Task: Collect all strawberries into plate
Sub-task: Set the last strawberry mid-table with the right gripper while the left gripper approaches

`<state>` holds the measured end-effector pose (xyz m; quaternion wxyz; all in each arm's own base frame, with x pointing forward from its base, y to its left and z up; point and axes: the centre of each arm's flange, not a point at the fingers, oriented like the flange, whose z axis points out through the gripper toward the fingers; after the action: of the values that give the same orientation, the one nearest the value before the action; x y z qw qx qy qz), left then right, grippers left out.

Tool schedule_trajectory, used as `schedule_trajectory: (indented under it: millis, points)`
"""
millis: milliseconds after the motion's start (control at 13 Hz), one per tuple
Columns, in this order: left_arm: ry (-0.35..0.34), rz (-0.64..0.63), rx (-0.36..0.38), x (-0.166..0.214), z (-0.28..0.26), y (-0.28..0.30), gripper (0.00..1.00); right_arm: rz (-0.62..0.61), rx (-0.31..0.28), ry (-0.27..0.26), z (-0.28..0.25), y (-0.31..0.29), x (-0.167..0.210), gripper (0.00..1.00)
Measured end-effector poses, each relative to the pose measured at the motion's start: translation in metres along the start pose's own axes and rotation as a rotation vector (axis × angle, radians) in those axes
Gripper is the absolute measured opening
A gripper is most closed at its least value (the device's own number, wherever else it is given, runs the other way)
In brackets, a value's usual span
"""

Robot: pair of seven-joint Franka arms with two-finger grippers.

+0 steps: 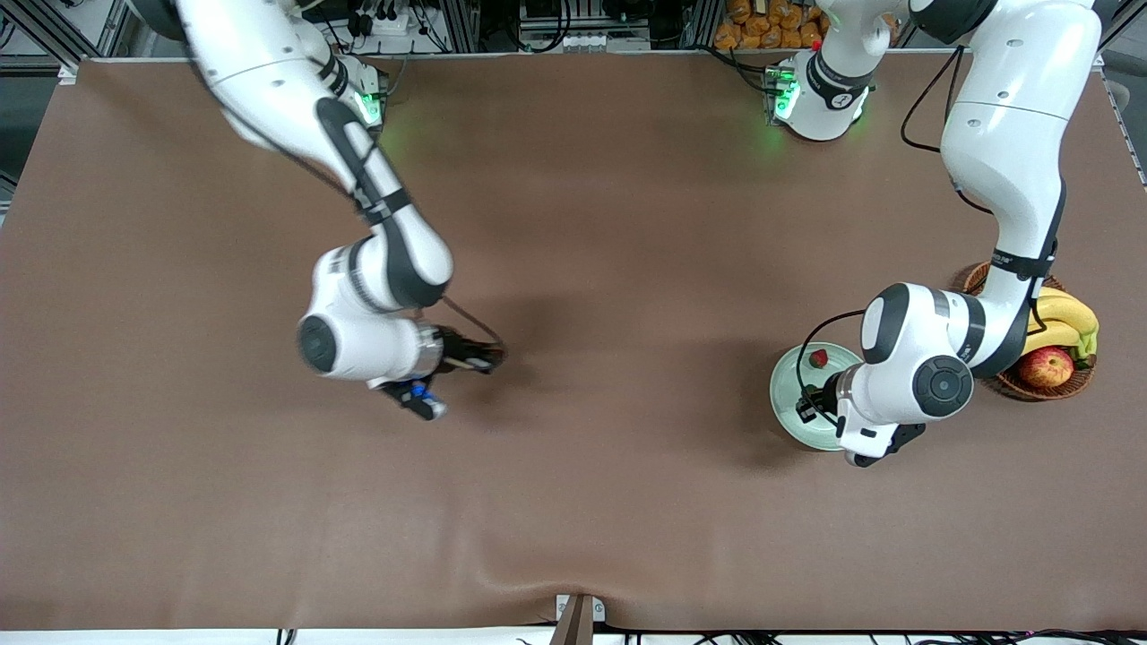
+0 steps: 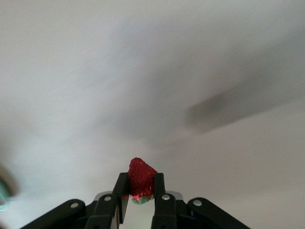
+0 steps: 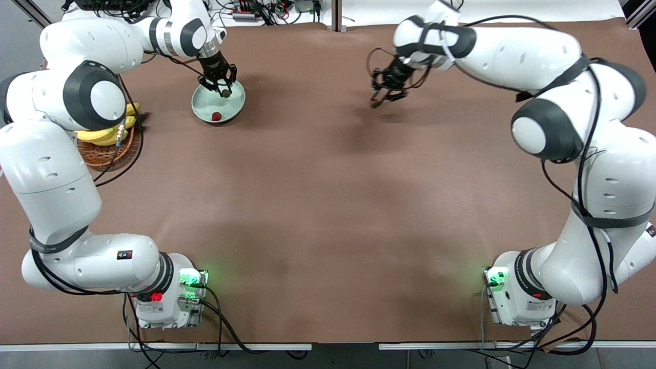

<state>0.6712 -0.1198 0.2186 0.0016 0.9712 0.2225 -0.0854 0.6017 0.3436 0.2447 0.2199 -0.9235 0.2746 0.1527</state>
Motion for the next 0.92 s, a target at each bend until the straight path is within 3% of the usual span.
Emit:
schedule_trajectory:
  millis: [230, 460, 920]
  points:
    - [-0.003, 0.018, -0.002, 0.008, 0.000, -0.013, 0.69, 0.058, 0.161, 0.053, 0.048, -0.037, -0.046, 0.26]
    - [-0.022, 0.014, -0.040, -0.006, -0.006, 0.008, 1.00, 0.091, 0.250, 0.090, 0.097, -0.062, -0.080, 0.26]
    - [-0.068, -0.137, -0.097, -0.084, -0.024, 0.098, 1.00, 0.122, 0.310, 0.127, 0.136, -0.089, -0.097, 0.26]
